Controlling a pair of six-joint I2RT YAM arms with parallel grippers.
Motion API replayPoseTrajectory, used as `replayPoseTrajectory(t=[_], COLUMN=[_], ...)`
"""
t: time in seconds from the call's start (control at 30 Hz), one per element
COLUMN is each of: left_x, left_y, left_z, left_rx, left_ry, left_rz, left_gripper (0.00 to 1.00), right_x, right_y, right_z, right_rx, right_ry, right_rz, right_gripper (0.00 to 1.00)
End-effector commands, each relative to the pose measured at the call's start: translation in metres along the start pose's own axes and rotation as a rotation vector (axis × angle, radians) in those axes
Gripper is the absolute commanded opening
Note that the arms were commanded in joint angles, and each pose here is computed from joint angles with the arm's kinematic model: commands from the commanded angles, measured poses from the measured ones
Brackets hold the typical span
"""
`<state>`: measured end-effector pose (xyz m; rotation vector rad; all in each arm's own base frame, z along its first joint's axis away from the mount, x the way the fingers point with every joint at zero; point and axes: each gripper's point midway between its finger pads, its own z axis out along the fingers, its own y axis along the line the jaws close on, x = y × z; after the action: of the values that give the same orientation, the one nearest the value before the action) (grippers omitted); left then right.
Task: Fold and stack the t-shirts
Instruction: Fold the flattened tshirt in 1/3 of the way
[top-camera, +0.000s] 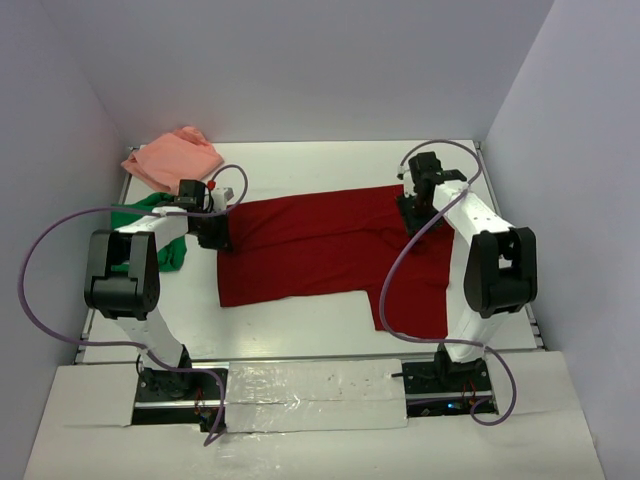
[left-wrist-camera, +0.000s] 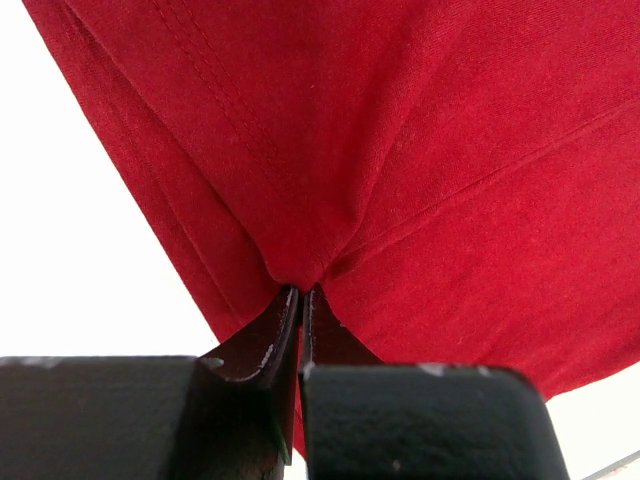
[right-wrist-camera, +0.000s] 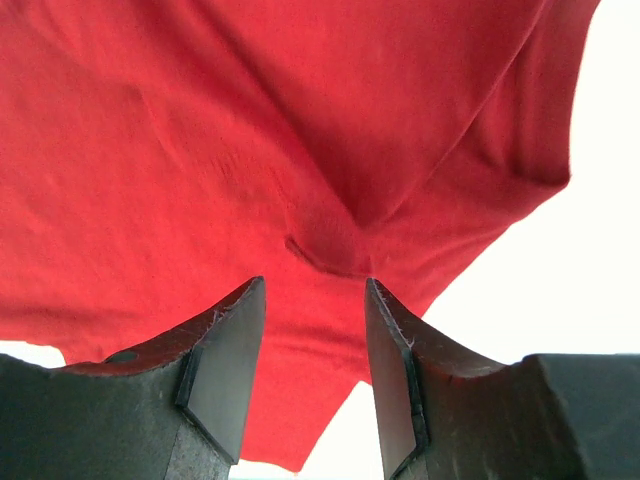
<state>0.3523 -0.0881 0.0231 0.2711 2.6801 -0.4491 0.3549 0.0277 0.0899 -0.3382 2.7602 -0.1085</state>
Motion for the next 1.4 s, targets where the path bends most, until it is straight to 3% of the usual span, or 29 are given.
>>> replayPoseTrajectory(t=[0.0, 0.73, 0.87, 1.0, 1.37], left_x=[-0.011, -0.020, -0.022, -0.022, -0.021], left_y=[-0.007, -0.012, -0.013, -0.013, -0.015], left_z=[-0.003, -0.010, -0.012, -0.011, -0.013], left_rx=[0.023, 0.037, 0.039, 0.041, 0.046], left_ry=[-0.047, -0.078, -0.087, -0.087, -0.094], left_rz=[0.027, 0.044, 0.047, 0.047, 0.057], left_gripper=[0.05, 0.04, 0.04, 0.04, 0.04], right_x=[0.029, 0.062, 0.057, 0.036, 0.016], right_y=[0.000, 0.008, 0.010, 0.018, 0.021], right_z=[0.006, 0.018, 0.023, 0.026, 0.017], right_rx=[-0.034, -0.066, -0.057, -0.068, 0.172], right_ry=[0.120, 0.205, 0.132, -0.025, -0.243], right_rz=[-0.010, 0.008, 0.017, 0.006, -0.159], right_gripper=[0.52, 0.51, 0.50, 0.50, 0.50])
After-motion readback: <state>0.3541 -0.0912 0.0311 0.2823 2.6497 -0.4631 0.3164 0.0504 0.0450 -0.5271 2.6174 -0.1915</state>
